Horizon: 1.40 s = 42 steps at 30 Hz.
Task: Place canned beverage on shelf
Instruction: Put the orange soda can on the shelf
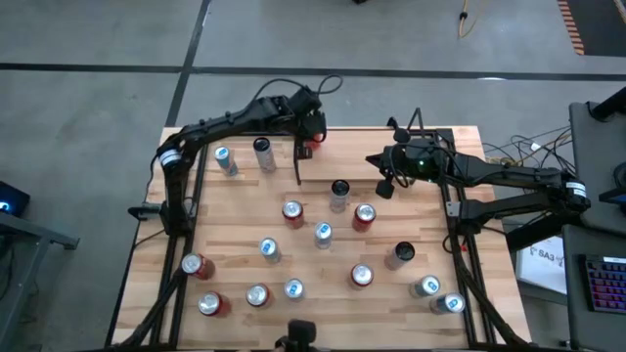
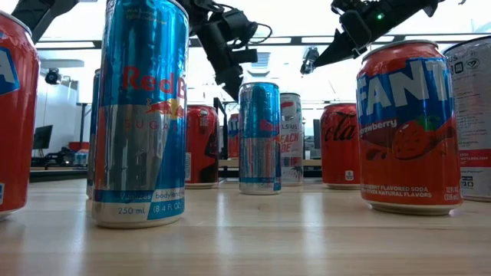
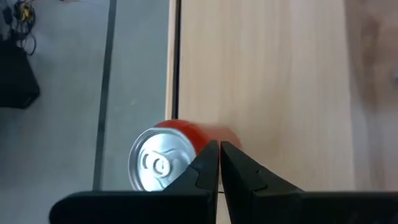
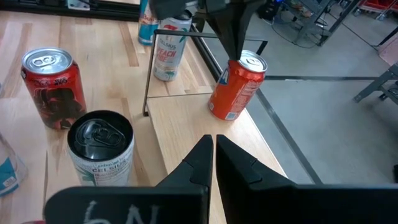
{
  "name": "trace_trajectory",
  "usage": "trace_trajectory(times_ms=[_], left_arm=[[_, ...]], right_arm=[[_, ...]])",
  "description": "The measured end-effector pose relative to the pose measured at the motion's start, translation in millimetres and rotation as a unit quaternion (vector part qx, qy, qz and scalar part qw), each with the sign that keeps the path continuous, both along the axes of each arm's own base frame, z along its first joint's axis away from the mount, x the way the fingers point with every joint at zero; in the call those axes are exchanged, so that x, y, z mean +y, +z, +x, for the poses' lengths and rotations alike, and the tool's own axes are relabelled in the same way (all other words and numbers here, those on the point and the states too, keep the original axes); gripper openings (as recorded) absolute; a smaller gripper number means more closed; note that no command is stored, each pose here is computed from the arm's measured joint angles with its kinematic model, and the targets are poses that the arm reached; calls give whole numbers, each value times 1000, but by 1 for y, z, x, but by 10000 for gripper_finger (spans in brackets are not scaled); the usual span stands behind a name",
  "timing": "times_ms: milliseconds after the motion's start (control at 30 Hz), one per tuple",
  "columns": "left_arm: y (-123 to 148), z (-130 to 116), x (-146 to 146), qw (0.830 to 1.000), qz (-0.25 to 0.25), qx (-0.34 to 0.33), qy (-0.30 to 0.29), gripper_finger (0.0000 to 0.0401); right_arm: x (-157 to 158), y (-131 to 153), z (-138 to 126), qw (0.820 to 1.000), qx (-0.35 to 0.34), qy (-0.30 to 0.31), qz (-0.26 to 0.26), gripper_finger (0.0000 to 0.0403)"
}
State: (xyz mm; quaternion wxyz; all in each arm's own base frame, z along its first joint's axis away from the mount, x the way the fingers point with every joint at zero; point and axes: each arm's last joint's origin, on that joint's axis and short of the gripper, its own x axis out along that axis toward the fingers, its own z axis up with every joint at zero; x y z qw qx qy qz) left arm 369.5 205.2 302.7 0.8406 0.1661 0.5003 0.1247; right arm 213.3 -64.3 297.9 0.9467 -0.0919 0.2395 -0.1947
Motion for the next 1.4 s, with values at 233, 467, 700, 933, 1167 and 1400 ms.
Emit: trace_trajectory(times_ms=[233, 467, 700, 933, 1167, 1400], left_arm=[[-11, 0, 9, 1000, -9, 10, 19, 0], [-23, 5, 12, 999, -17, 20, 22, 0], [-24, 7, 13, 999, -15, 14, 32, 0], [-23, 8, 14, 999, -14, 2, 38, 0], [-22, 9, 15, 998, -17, -14, 52, 0], [-7, 5, 6, 996, -44, -44, 56, 0]], right_arm=[[0, 0, 0, 1000, 0, 0, 0, 9], [0, 0, 0, 1000, 0, 0, 0, 9], [0, 0, 0, 1000, 0, 0, 0, 9], [0, 0, 0, 1000, 0, 0, 0, 9], [0, 0, 0, 1000, 1, 0, 0, 9], [0, 0, 0, 1000, -8, -3, 5, 9]])
